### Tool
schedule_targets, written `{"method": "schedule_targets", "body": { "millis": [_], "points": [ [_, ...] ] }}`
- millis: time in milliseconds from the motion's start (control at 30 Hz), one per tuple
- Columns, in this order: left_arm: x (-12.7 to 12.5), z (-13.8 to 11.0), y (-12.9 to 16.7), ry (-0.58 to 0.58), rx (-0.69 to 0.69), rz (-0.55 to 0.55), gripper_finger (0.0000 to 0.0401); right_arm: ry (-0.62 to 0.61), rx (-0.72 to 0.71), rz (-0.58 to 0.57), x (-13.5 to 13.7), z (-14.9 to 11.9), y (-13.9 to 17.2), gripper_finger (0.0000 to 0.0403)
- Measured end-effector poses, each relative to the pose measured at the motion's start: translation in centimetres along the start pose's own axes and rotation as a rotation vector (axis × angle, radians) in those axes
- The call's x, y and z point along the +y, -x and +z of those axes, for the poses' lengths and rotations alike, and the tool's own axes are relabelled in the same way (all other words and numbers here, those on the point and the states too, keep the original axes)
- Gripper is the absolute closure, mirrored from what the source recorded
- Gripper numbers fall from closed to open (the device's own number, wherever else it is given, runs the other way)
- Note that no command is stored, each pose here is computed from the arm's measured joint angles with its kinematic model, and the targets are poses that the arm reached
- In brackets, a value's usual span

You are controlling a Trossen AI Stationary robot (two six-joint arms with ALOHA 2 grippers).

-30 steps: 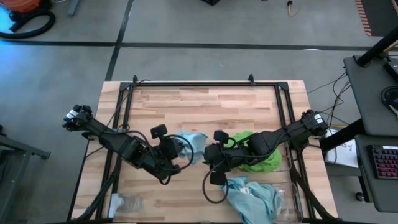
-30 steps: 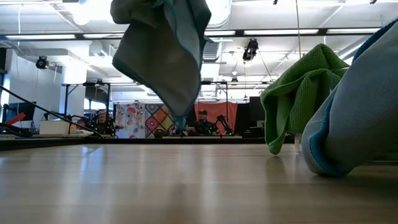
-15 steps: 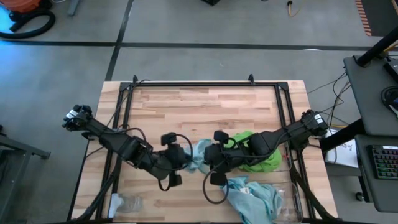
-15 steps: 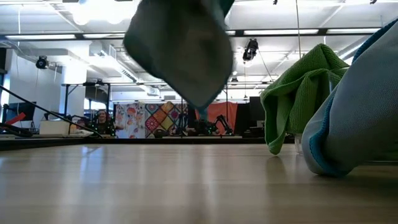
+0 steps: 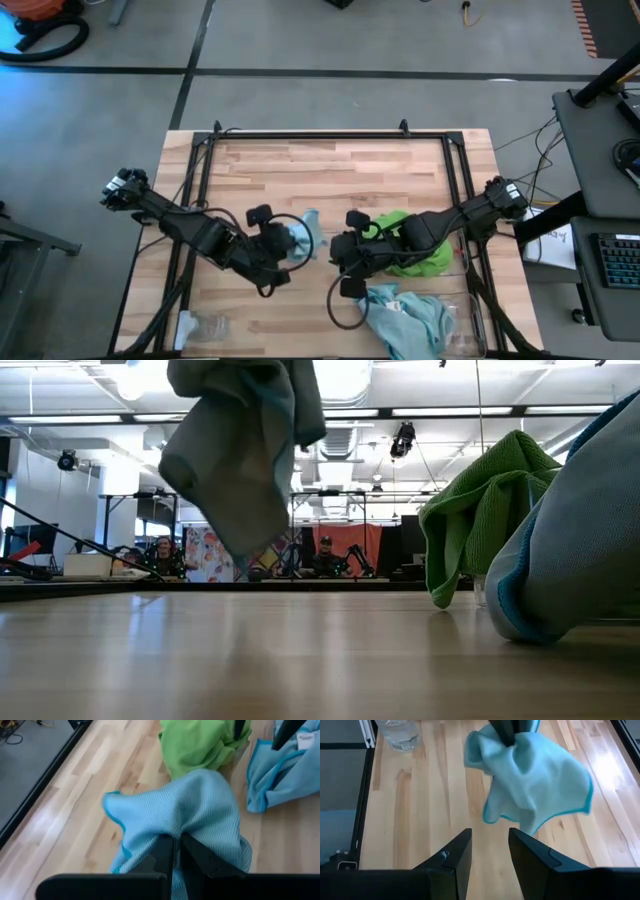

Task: Sort microfiber towel by color & place in baskets
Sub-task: Put the blue microfiber cloth into the bottom transparent bin

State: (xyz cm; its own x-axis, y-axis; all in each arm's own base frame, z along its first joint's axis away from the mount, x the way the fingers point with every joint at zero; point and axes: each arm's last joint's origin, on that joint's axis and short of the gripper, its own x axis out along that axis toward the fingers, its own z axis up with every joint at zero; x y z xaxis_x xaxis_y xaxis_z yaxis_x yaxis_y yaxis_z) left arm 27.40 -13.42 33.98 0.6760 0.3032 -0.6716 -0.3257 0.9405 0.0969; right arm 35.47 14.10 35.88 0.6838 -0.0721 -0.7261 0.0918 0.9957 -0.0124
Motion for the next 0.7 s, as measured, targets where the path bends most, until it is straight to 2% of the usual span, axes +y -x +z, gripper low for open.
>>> {"method": "schedule_targets", "body": {
  "millis": [167,533,700],
  "points": [
    [-0.2,0.2,0.0,0.015,-0.014,-0.024,0.0395,-0.001,-0.001,-0.002,0.0,0.0,0.0,0.0277],
    [-1.4,1.6,0.2,0.021,-0.094,-0.213,0.0395,0.002,-0.011,-0.023,-0.1,0.0,0.0,0.0277],
    [-1.7,2.0,0.4,0.004,-0.13,-0.249,0.0395,0.003,-0.013,-0.022,-0.1,0.1,0.0,0.0277]
  ]
}}
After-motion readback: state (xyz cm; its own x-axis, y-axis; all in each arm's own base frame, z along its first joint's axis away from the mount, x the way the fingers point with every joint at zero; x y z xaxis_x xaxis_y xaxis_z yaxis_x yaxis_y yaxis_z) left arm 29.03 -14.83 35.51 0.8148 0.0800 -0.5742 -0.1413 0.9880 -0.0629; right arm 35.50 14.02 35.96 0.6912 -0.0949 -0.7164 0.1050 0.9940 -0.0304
